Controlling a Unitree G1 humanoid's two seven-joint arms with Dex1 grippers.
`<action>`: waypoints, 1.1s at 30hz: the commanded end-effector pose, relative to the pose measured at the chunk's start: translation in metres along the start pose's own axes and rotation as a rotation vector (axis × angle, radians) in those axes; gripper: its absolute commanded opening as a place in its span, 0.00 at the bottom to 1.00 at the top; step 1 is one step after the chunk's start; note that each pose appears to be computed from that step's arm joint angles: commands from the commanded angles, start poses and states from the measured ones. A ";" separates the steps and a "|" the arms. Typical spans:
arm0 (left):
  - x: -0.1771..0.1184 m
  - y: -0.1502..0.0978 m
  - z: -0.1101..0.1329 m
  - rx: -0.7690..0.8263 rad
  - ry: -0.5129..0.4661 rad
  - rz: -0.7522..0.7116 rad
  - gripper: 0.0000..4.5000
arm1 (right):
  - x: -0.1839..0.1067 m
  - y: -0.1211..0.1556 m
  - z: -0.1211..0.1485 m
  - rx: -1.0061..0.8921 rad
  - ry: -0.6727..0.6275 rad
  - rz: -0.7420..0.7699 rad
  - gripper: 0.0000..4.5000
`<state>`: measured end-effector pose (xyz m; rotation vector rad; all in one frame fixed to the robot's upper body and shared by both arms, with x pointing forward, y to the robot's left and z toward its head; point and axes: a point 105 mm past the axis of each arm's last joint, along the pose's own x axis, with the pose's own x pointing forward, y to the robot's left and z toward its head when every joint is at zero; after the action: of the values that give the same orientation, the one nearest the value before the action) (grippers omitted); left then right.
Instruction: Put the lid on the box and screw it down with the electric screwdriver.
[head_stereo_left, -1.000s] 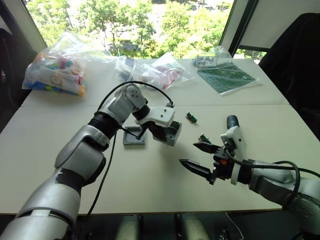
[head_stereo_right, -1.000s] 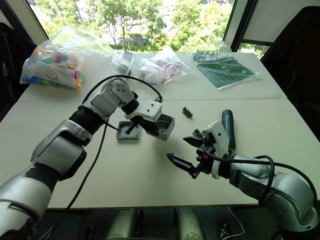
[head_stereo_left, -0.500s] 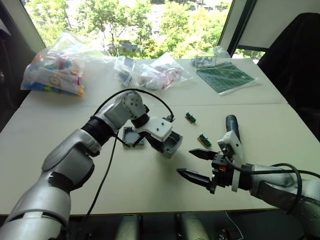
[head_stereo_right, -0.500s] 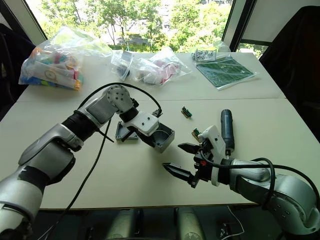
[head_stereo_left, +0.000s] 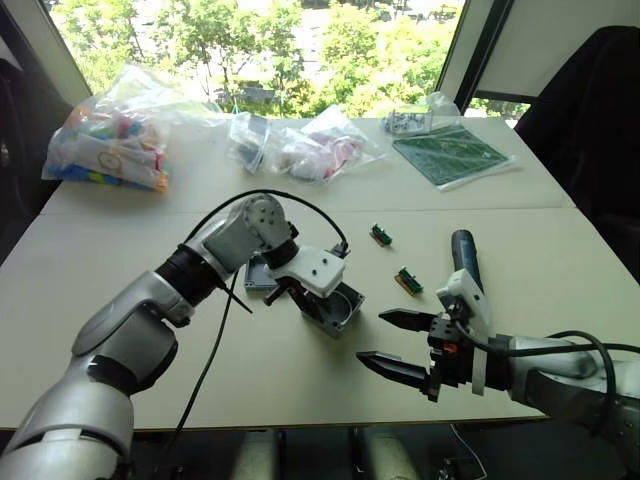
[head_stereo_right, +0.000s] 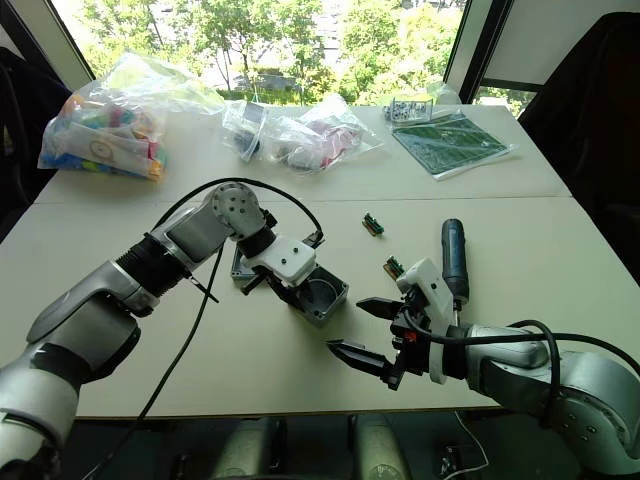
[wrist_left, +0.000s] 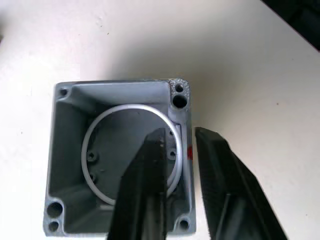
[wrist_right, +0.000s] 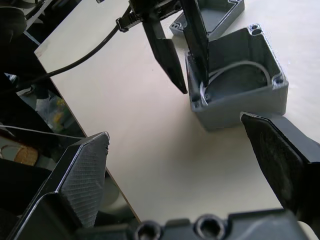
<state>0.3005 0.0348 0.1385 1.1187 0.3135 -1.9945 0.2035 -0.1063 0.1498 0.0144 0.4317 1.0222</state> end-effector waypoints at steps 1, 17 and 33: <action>-0.011 0.004 0.014 0.033 -0.031 0.046 0.49 | -0.004 0.008 0.008 -0.038 -0.022 0.022 1.00; -0.123 0.005 0.050 -0.282 -0.262 0.452 0.76 | -0.019 0.008 0.027 -0.068 -0.053 0.033 1.00; -0.177 -0.039 -0.094 -1.542 -0.015 1.134 0.76 | 0.017 0.015 0.103 -0.459 -0.119 0.155 1.00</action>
<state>0.3776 0.2044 0.2106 0.1121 0.7887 -0.4219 0.2308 -0.0688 0.2430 -0.2375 0.1013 1.2568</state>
